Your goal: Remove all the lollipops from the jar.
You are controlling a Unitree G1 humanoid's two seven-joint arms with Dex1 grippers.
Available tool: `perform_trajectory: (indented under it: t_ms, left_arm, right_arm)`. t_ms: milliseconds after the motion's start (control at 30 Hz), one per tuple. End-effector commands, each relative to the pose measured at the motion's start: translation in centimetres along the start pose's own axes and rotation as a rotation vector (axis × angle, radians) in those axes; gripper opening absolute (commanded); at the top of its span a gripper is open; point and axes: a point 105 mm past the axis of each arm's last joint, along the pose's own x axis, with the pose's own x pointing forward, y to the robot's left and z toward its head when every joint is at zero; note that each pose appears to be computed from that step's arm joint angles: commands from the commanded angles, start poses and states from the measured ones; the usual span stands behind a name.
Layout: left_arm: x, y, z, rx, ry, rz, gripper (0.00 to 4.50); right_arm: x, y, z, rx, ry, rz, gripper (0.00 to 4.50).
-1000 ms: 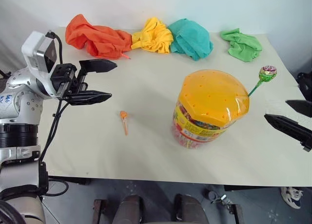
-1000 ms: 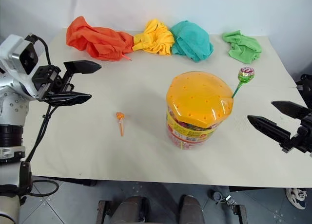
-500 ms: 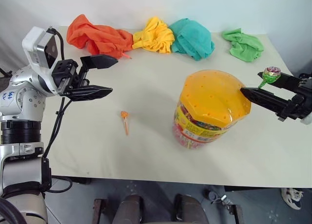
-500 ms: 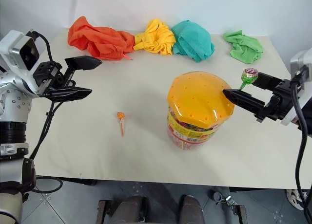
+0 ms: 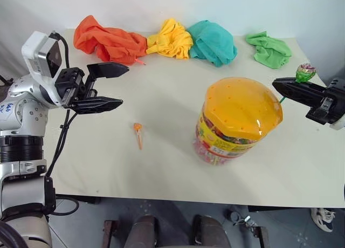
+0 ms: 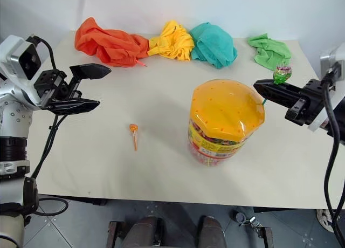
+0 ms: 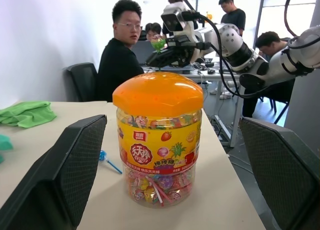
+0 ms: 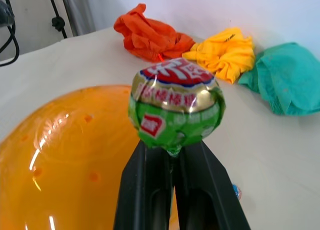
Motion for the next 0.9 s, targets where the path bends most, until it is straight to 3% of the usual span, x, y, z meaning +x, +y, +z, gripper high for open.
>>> perform_trajectory:
  t_ms: [33, 367, 500, 667, 900]
  left_arm:
    - [0.0, -1.4, 0.7, 0.029, -0.009, -0.118, 4.5]
    - [0.5, -1.1, 0.5, 0.021, -0.017, -0.136, 4.5]
    - [0.7, -0.9, 0.4, 0.017, -0.016, -0.143, 4.5]
    - [1.0, -0.5, 0.2, 0.015, -0.015, -0.147, 4.5]
    - [1.2, -0.2, -0.2, 0.009, -0.01, -0.151, 4.5]
  right_arm:
    - [-0.5, 0.5, 2.5, -0.059, -0.066, -0.011, 0.04]
    - [-1.1, 0.5, 6.3, -0.114, -0.161, -0.074, 0.04]
    - [-3.4, -1.0, 6.7, -0.127, -0.093, -0.174, 0.04]
    - [-6.7, -3.7, 3.9, -0.058, 0.072, -0.306, 0.04]
    - [-10.1, -7.5, -4.9, 0.124, 0.388, -0.473, 0.04]
